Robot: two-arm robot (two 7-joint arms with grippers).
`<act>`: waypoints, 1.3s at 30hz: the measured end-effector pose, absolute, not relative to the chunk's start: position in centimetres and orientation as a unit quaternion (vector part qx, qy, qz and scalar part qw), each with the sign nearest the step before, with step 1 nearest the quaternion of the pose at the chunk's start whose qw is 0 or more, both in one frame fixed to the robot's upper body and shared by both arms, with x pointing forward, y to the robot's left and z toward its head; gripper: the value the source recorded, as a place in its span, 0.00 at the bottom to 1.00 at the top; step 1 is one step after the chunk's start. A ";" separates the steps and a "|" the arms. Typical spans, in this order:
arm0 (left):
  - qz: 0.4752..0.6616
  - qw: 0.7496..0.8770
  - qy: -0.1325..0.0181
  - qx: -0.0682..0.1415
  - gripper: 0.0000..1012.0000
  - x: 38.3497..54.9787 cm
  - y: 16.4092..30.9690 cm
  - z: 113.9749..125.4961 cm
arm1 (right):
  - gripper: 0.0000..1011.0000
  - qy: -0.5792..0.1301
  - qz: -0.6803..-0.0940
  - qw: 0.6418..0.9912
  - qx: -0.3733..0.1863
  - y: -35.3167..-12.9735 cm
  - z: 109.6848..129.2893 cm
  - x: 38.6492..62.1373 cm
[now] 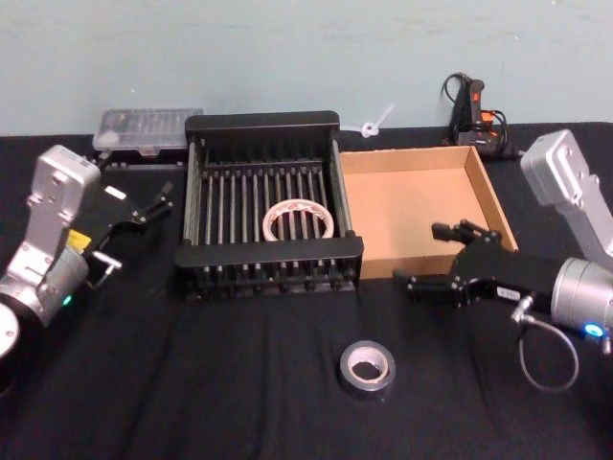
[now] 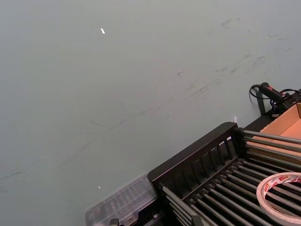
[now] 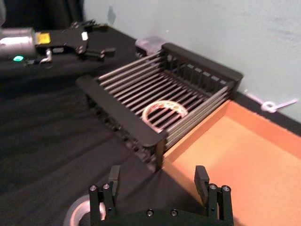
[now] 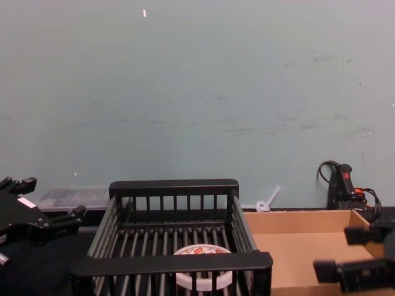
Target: Pick up the white tape and place it into the black box , Pick up the silver tape and place it into the brown box.
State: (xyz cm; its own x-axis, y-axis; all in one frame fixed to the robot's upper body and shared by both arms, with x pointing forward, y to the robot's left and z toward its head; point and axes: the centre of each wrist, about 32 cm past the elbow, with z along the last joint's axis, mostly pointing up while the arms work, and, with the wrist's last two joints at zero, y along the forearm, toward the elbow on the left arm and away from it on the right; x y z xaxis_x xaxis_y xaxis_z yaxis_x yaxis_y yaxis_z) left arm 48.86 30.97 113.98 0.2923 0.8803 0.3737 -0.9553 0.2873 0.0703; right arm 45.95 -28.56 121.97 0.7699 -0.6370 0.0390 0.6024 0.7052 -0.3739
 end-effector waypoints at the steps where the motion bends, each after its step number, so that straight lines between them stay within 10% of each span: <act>1: 0.580 0.791 -0.132 0.142 0.99 48.9 31.0 114.0 | 0.99 0.048 -0.333 0.923 -0.188 -28.6 121.9 45.8; 39: 0.580 0.791 -0.132 0.141 0.99 48.9 31.0 114.0 | 0.99 0.088 -0.245 0.923 -0.283 -26.5 118.7 46.6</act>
State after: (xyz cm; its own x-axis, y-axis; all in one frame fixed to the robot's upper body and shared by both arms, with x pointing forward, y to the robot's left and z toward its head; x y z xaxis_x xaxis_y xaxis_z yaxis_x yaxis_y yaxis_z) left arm 48.86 30.97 113.98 0.2923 0.8803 0.3737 -0.9552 0.2873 0.0703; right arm 46.59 -26.51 118.74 0.8647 -0.5018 -0.0236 0.4023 0.7198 -0.5657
